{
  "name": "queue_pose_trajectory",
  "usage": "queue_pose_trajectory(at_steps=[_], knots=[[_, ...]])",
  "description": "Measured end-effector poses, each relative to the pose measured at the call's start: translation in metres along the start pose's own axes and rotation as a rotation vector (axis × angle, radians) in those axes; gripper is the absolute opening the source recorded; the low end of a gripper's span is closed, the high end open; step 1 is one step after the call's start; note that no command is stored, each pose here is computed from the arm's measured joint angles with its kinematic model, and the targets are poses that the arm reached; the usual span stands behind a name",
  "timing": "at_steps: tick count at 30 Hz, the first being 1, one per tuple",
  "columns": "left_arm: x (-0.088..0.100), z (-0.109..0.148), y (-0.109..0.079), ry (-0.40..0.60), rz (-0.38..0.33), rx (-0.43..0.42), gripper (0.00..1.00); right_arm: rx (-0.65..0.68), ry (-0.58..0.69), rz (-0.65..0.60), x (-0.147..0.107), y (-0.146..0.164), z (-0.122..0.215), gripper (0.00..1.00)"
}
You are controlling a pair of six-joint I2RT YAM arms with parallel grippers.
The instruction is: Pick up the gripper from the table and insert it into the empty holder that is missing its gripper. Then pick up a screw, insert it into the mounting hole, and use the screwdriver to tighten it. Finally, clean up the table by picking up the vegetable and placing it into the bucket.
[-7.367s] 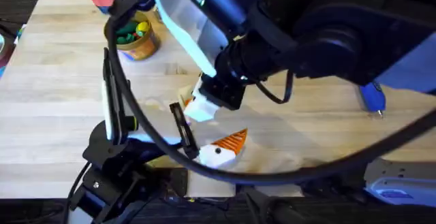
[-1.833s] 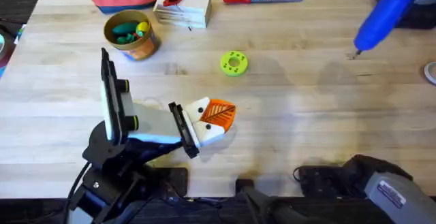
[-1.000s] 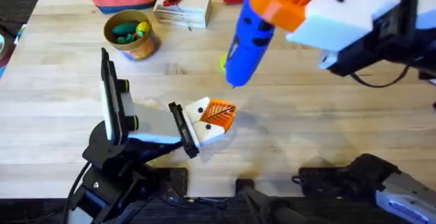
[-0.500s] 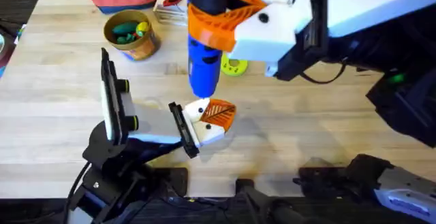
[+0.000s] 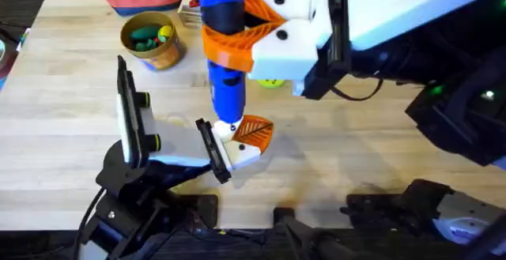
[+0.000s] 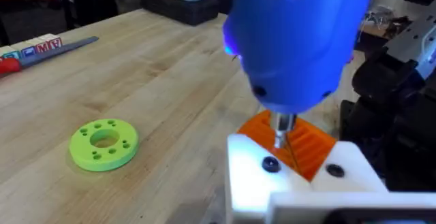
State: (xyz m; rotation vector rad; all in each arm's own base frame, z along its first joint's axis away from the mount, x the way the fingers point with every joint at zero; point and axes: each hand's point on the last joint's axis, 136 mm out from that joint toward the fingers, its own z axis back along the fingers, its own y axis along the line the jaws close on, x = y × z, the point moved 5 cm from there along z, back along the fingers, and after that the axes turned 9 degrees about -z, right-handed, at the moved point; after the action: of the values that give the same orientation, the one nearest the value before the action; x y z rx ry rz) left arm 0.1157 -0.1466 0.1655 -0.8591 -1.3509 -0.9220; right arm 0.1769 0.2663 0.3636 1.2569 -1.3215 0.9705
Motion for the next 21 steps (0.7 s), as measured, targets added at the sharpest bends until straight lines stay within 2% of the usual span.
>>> queue_pose_trajectory(at_steps=[13,21], knots=[[0.0,0.0,0.0,0.0,0.0,0.002,0.009,-0.008,0.035,-0.031,-0.014,-0.008,-0.007,0.008],[0.0,0.0,0.0,0.0,0.0,0.002,0.009,-0.007,0.033,-0.03,-0.014,-0.008,-0.007,0.008]])
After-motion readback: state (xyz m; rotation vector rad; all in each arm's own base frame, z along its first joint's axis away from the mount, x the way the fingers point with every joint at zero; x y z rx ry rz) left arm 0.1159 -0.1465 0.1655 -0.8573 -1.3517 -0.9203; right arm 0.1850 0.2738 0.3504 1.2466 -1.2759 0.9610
